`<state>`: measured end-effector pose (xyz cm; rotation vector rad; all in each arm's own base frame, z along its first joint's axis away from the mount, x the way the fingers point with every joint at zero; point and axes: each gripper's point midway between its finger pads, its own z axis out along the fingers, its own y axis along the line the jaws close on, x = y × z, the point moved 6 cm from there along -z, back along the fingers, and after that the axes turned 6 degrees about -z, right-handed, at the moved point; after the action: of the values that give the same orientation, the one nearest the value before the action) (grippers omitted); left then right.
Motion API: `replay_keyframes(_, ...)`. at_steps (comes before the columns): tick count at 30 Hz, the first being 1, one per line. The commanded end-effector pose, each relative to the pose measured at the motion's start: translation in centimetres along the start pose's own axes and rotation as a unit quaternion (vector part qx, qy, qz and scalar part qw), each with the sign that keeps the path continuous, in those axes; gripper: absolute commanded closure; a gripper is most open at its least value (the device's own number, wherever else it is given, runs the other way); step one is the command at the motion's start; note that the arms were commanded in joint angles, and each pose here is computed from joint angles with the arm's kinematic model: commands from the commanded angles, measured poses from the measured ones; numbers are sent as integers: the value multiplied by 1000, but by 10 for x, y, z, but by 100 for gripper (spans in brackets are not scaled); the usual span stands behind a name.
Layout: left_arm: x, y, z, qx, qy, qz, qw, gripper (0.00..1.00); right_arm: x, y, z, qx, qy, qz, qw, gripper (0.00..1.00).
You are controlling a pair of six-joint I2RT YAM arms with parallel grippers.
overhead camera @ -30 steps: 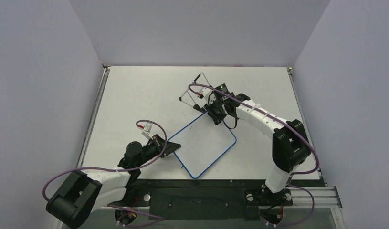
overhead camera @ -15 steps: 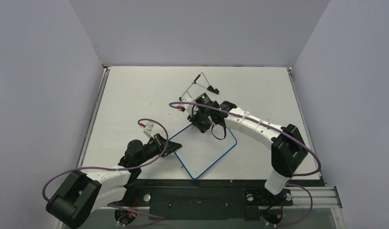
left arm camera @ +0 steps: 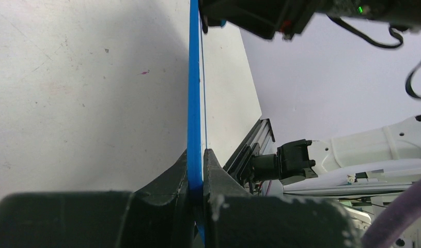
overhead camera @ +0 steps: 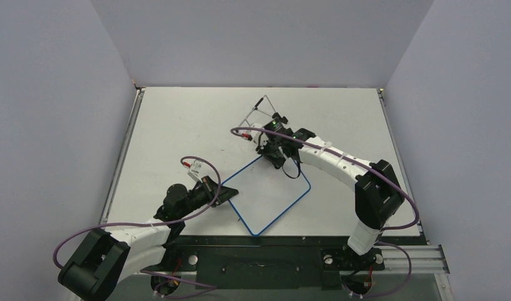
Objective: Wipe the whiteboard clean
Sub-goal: Erase the whiteboard at the center of the board.
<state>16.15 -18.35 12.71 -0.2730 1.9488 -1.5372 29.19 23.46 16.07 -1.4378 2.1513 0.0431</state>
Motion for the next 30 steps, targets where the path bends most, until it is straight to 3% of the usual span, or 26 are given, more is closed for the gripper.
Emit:
replay_keyframes(1, -18, -59, 4, 133, -23, 72, 988, 100, -19, 45, -19, -34, -35, -73, 996, 100)
replay_keyframes(8, -19, -60, 3, 133, -24, 74, 988, 100, 7, -10, -8, 43, 27, -8, 999, 100)
replay_keyframes(13, -19, -59, 0, 131, -34, 75, 988, 100, 36, -16, -1, 13, 42, 9, 999, 100)
replay_keyframes(18, -21, -57, 2, 128, -42, 76, 988, 100, 29, 34, -1, -78, -52, -16, 995, 100)
replay_keyframes(23, -23, -55, 4, 124, -51, 65, 989, 100, -15, 89, -21, -155, -160, -79, 972, 100)
replay_keyframes(27, -25, -56, 3, 125, -63, 58, 988, 100, -46, 105, -34, -199, -199, -67, 957, 100)
replay_keyframes(30, -26, -58, 2, 130, -68, 57, 988, 100, -50, 96, -31, -185, -198, -45, 962, 100)
